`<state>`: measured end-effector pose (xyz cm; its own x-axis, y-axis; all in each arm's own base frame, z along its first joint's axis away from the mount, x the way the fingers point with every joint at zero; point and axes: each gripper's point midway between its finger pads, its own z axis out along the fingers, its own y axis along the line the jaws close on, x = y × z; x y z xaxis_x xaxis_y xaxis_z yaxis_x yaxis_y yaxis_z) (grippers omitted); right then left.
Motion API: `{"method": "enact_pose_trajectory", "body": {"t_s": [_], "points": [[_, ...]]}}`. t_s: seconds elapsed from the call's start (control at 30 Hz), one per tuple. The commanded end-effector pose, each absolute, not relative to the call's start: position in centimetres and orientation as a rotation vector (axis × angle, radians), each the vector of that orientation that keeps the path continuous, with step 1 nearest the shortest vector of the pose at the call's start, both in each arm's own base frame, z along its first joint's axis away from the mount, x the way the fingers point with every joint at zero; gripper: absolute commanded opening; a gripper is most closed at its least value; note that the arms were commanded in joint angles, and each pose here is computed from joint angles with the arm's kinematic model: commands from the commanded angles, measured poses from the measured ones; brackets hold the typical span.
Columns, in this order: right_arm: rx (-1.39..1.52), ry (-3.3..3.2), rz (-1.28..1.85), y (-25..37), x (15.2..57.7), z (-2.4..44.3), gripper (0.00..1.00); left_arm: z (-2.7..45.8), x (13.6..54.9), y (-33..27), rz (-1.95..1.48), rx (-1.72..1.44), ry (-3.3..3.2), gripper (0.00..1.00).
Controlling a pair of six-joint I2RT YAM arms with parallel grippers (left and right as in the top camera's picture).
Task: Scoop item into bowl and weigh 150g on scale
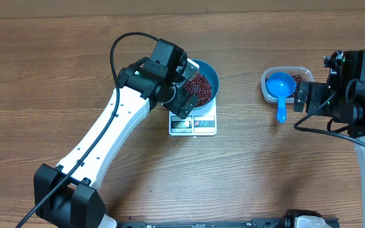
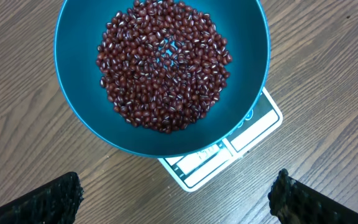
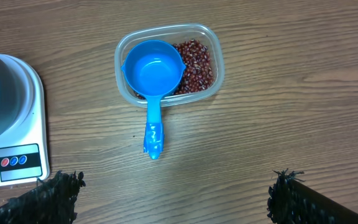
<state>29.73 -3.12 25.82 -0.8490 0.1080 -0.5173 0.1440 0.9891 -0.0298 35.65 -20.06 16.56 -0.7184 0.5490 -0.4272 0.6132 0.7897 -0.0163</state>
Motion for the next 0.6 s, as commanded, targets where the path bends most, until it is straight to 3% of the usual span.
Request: {"method": "enact_pose_trajectory", "body": {"t_s": [0.0, 0.57], "points": [[0.185, 2.558, -0.096, -3.4, 30.1, 26.9, 1.00, 16.3, 35.6, -20.2, -0.237, 0.866, 2.585, 0.99], [0.185, 2.558, -0.096, -3.4, 30.1, 26.9, 1.00, 15.9, 34.4, -20.4, -0.297, 0.491, 2.746, 1.00]]}}
